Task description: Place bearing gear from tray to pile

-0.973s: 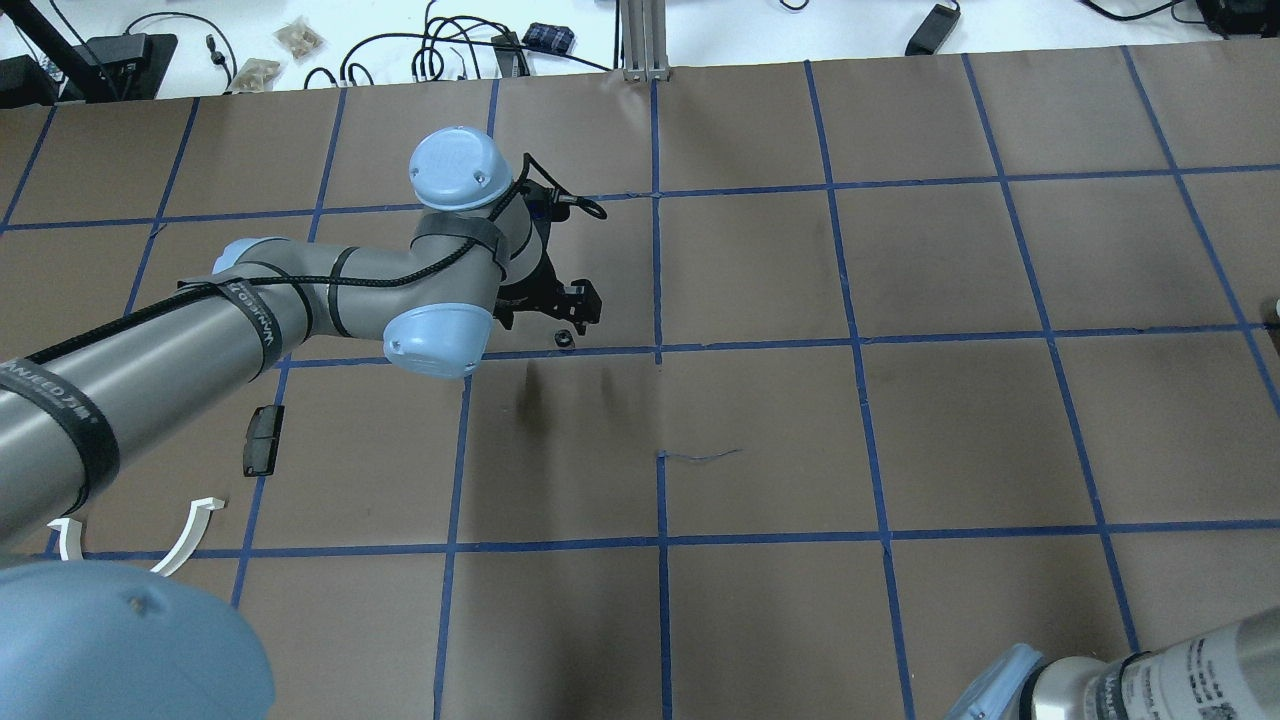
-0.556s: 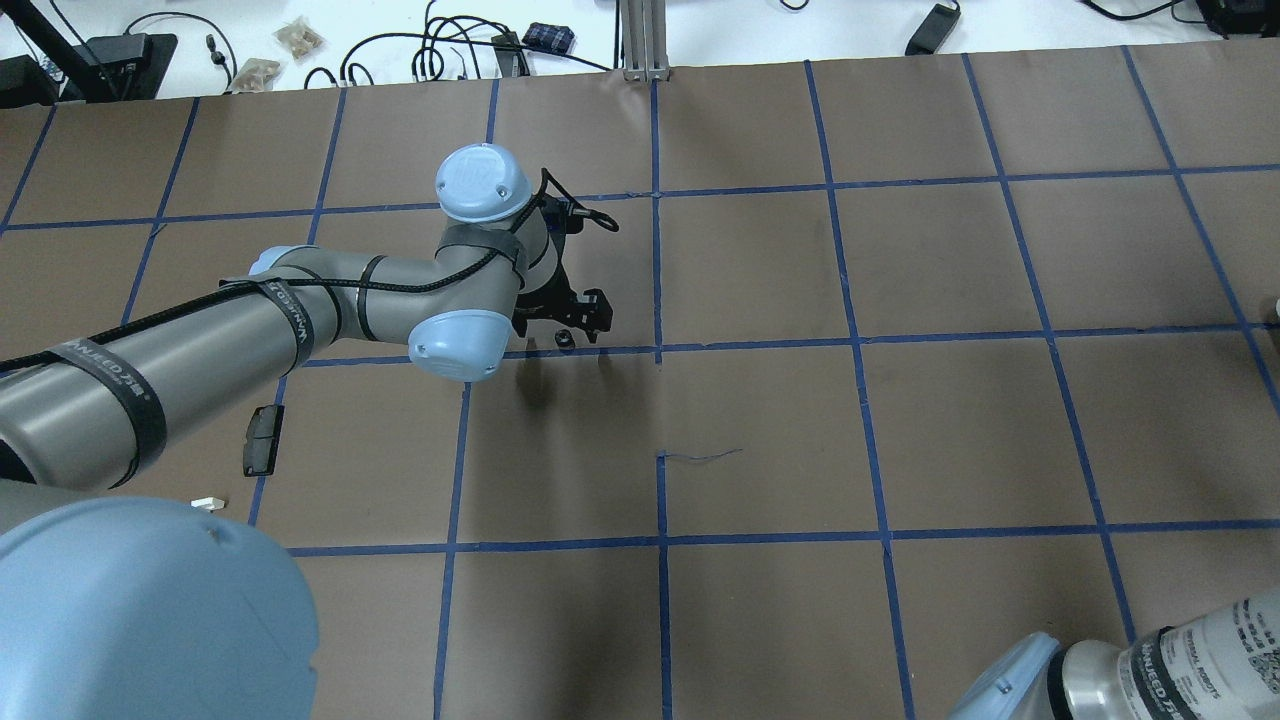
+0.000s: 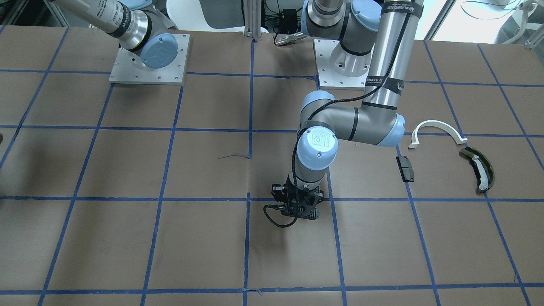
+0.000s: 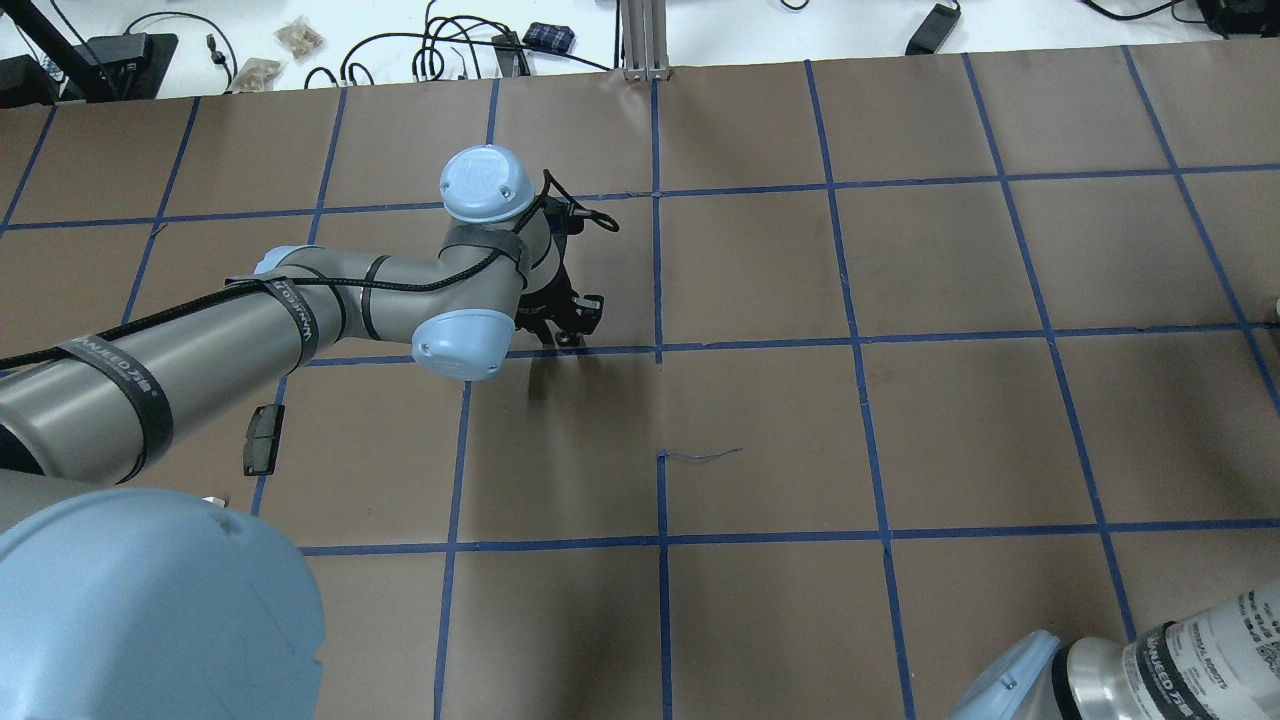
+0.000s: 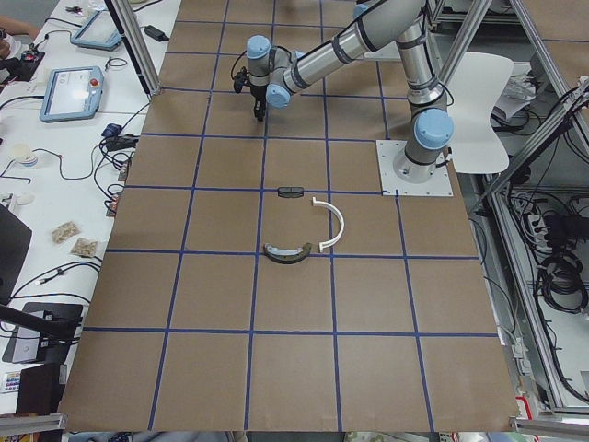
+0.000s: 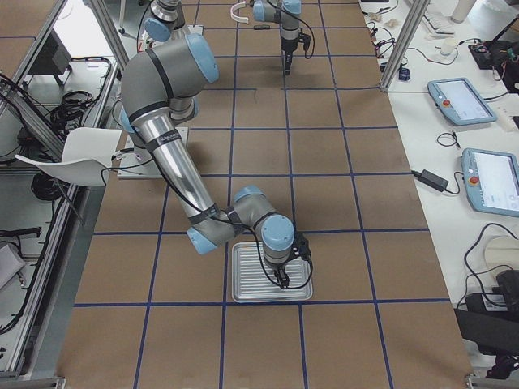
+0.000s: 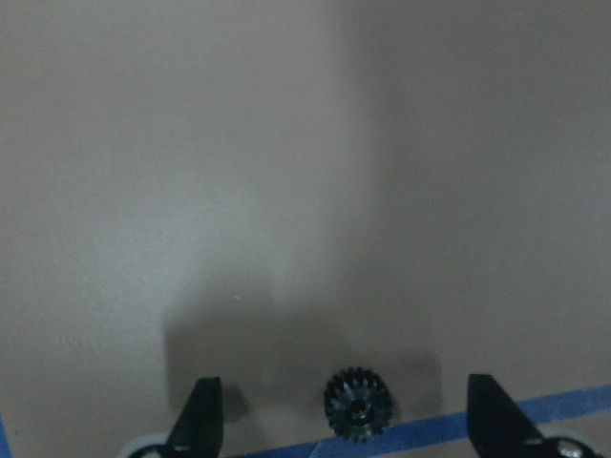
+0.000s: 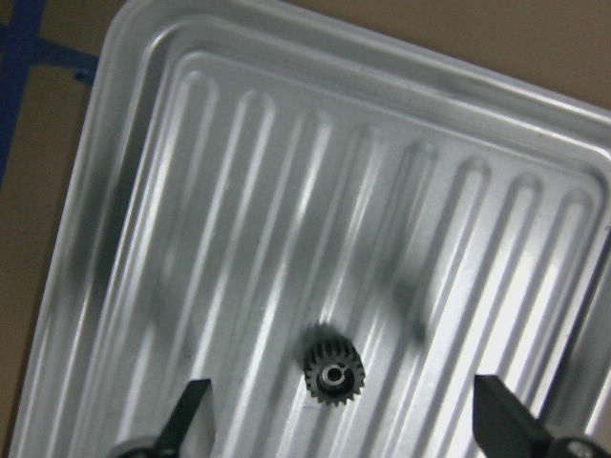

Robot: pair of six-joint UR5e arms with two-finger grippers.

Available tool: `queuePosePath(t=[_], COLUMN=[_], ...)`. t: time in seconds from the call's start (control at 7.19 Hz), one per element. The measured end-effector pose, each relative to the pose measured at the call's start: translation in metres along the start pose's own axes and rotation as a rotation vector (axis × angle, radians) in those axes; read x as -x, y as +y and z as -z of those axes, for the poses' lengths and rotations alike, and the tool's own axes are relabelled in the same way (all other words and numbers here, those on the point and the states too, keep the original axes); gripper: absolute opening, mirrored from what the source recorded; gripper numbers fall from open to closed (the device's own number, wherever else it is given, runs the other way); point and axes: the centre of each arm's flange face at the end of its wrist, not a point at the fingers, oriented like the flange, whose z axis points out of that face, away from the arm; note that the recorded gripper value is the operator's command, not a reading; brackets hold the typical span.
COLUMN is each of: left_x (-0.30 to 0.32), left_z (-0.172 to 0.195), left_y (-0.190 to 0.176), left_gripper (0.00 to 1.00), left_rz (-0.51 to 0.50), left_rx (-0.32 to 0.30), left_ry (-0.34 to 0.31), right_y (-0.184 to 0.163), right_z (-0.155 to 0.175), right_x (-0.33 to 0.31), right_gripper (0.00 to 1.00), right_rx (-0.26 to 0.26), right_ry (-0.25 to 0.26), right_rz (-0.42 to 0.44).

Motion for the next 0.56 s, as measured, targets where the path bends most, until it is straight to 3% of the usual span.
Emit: queuePosePath(t=[0.14,0.56], left_x=[0.002,0.035], left_z=[0.003,0.027], left_y=[0.0,-0.005], left_gripper=[0.0,0.0], left_rz=[0.003,0.019], left_rx=[0.002,0.015], left_ry=[-0.001,-0.023], right_y=[0.0,0.0], right_z=[-0.004,-0.009], right_x=[0.0,-0.002], right_gripper=[0.78,0.78], right_rx=[0.003,0.0], right_ry=[-0.003,0.0], right_rz=[0.002,0.003])
